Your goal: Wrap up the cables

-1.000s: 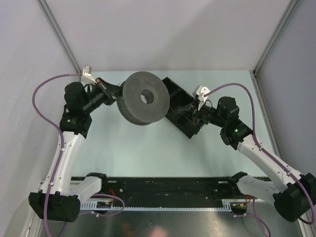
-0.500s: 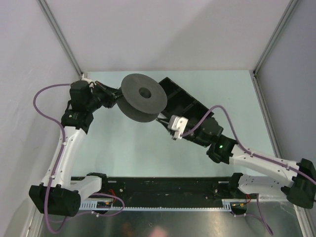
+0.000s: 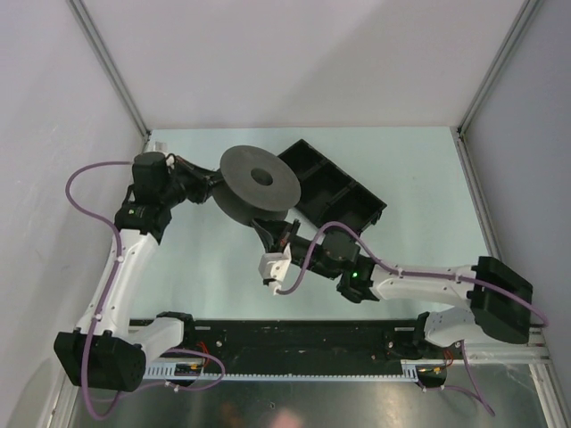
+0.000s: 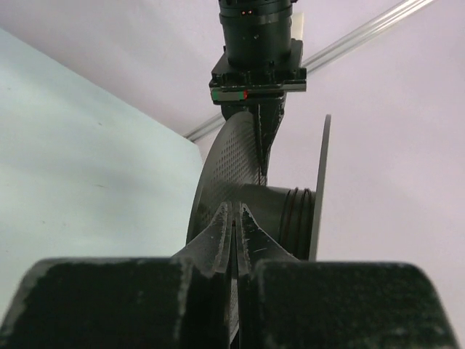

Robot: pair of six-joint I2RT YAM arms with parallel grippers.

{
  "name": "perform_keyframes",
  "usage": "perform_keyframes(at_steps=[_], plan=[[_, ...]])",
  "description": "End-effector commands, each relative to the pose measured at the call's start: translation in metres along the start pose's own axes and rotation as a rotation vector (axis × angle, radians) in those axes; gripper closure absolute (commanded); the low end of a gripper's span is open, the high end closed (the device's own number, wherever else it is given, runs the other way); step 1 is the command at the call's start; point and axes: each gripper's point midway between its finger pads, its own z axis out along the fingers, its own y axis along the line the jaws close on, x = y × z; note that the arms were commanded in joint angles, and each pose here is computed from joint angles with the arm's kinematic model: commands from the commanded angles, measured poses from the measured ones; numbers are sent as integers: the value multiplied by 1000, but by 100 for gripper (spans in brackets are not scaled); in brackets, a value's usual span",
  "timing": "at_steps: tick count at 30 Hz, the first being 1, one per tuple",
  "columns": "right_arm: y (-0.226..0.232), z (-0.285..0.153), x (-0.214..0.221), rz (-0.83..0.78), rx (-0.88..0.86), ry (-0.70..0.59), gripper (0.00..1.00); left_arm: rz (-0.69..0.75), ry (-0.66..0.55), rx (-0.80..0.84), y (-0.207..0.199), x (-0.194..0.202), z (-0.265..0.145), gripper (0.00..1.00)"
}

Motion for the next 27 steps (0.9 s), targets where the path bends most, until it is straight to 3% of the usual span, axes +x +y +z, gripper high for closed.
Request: perform_keyframes(at_steps=[1, 17, 27], plan=[[-29, 20, -29, -96, 121, -111, 100, 13, -106, 71, -17, -17, -11, 100], [-42, 55, 29, -253, 214, -26, 100, 111, -116, 104, 3, -10, -7, 100], [-104, 34, 99, -317, 254, 122, 100, 236, -49, 201, -48, -16, 55, 100]])
